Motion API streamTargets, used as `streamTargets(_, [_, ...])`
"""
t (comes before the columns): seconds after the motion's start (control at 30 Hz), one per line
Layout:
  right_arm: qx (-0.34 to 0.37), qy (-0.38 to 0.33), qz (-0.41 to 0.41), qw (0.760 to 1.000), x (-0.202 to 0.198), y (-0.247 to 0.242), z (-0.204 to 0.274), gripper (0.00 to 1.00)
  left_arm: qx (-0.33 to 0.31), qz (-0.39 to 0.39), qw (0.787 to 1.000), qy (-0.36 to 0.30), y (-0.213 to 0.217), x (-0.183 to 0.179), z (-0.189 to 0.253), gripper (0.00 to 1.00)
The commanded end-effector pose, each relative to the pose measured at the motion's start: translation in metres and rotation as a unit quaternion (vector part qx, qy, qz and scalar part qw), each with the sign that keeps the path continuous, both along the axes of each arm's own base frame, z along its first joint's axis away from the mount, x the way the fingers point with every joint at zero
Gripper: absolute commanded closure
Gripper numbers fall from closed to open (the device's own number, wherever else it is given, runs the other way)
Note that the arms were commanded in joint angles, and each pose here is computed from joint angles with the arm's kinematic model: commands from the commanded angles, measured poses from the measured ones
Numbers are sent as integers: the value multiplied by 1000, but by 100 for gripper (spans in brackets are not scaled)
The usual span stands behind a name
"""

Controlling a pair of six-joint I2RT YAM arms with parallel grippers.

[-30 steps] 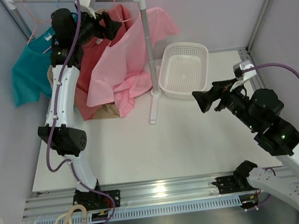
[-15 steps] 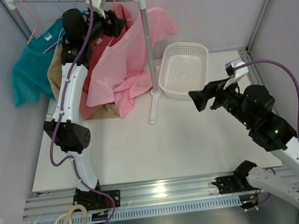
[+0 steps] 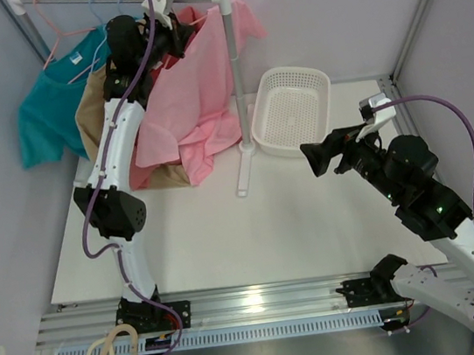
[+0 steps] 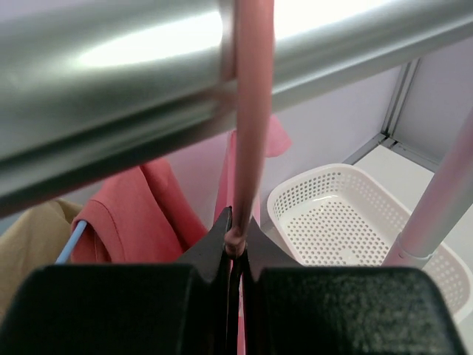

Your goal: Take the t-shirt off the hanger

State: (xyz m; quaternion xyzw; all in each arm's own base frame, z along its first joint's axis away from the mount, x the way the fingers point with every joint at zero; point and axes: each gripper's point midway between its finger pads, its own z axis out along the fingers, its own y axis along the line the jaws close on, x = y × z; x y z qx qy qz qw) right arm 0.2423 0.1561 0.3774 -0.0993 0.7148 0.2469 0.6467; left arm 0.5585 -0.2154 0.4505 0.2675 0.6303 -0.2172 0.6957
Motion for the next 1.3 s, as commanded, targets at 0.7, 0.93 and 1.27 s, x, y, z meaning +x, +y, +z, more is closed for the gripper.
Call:
streamTargets(0.7, [6, 2, 11, 1000, 8, 11, 2, 0, -96, 94, 987, -88, 46, -91, 136, 99])
streamTargets(0.93, [6, 13, 52, 999, 17, 35, 4, 1, -109, 187, 974, -63, 62, -104, 117, 99])
streamTargets(1.27, [-19, 36, 137, 990, 22, 88, -23, 0, -116, 344, 932, -6, 83, -118, 66, 99])
